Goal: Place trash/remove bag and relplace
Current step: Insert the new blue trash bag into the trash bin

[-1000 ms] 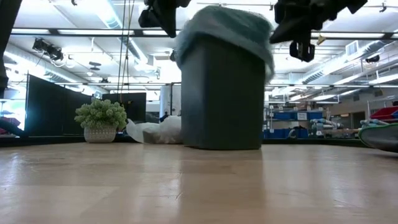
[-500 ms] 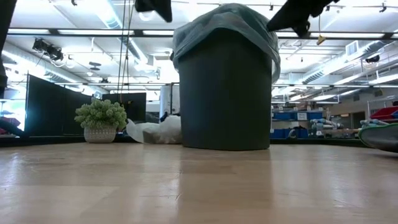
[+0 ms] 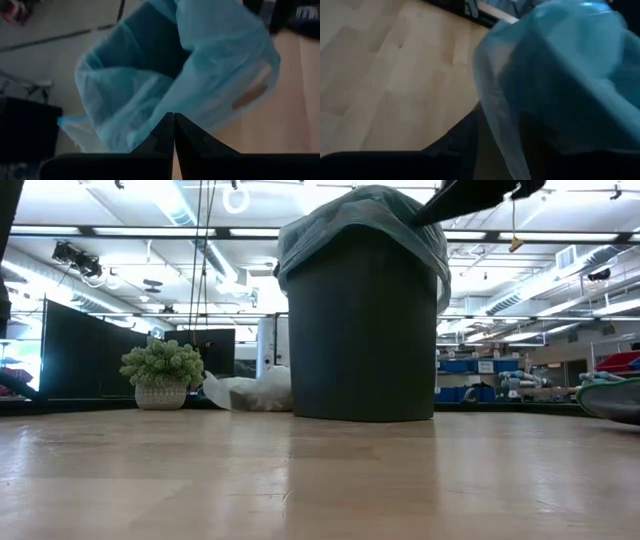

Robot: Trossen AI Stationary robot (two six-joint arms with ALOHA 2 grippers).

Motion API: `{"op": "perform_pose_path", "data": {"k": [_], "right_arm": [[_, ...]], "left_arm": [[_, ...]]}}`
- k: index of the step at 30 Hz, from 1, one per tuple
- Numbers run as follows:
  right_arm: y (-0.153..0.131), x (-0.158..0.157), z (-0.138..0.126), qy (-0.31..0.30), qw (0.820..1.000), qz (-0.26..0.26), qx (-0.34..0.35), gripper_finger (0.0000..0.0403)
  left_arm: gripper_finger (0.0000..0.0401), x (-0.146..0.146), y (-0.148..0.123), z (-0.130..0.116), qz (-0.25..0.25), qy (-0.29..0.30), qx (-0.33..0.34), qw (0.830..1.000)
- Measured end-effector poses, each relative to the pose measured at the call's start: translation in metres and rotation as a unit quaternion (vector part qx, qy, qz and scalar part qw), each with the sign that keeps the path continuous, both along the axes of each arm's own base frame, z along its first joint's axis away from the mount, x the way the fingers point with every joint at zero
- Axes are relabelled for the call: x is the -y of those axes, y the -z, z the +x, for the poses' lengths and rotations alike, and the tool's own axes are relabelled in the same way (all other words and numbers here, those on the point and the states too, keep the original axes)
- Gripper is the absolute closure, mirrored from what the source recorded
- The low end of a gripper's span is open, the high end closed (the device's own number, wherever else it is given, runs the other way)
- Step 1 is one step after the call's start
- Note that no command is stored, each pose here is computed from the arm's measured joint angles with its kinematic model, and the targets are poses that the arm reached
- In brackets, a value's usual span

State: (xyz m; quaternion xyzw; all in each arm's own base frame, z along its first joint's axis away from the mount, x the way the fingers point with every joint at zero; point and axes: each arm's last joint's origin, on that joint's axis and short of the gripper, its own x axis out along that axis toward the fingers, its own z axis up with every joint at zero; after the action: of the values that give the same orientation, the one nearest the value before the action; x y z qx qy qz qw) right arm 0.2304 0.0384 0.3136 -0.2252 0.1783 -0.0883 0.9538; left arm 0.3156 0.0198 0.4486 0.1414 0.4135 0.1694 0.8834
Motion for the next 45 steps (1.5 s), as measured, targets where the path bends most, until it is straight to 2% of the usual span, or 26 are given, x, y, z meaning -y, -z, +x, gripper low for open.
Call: {"op": "perform_pose_path", "data": {"k": [4, 8, 10, 13, 15, 19, 24, 27, 31, 39, 40, 42, 45], "right_arm": [[0.01, -0.001, 0.015, -0.004, 1.0, -0.006, -0.013, 0.0268], [0.018, 0.0, 0.025, 0.001, 1.0, -0.007, -0.019, 0.0288], [0.021, 0.0, 0.029, 0.003, 1.0, -0.007, -0.019, 0.0314], [0.028, -0.001, 0.033, 0.006, 0.999, -0.001, -0.035, 0.0374], [0.033, -0.001, 0.036, 0.007, 0.999, -0.001, -0.047, 0.0394], [0.045, -0.002, 0.04, 0.012, 0.997, 0.001, -0.08, 0.0401], [0.068, -0.001, 0.039, 0.015, 0.985, -0.012, -0.17, 0.0402], [0.069, -0.004, 0.036, 0.017, 0.983, -0.005, -0.183, 0.0399], [0.055, -0.008, 0.027, 0.012, 0.989, 0.0, -0.15, 0.0387], [0.022, -0.011, 0.001, -0.016, 0.996, 0.015, -0.086, 0.0314], [0.018, -0.012, -0.003, -0.019, 0.997, 0.017, -0.077, 0.0302], [0.009, -0.013, -0.01, -0.018, 0.998, 0.019, -0.051, 0.0281], [-0.006, -0.012, -0.019, 0.011, 1.0, 0.025, 0.006, 0.0262]], "left_arm": [[0.0382, 0.0, -0.003, 0.003, 0.023, 0.02, 0.008, 1.0], [0.0382, 0.0, -0.003, 0.003, 0.039, 0.032, 0.0, 0.999], [0.0382, 0.0, -0.003, 0.003, 0.041, 0.034, 0.0, 0.999], [0.0382, 0.0, -0.003, 0.004, 0.04, 0.033, 0.003, 0.999], [0.0382, 0.0, -0.004, 0.004, 0.04, 0.033, 0.004, 0.999], [0.0382, 0.0, -0.004, 0.004, 0.039, 0.032, 0.005, 0.999], [0.0382, 0.002, -0.004, 0.004, 0.038, 0.035, 0.006, 0.999], [0.0382, 0.002, -0.004, 0.004, 0.037, 0.035, 0.008, 0.999], [0.0382, 0.002, -0.004, 0.004, 0.037, 0.035, 0.007, 0.999], [0.0382, -0.01, -0.003, 0.003, 0.037, 0.014, 0.002, 0.999], [0.0382, -0.013, -0.003, 0.002, 0.033, 0.0, 0.006, 0.999], [0.0382, -0.02, -0.003, 0.001, 0.024, -0.069, 0.027, 0.997], [0.0382, -0.035, -0.003, -0.002, -0.013, -0.145, 0.057, 0.988]]}}
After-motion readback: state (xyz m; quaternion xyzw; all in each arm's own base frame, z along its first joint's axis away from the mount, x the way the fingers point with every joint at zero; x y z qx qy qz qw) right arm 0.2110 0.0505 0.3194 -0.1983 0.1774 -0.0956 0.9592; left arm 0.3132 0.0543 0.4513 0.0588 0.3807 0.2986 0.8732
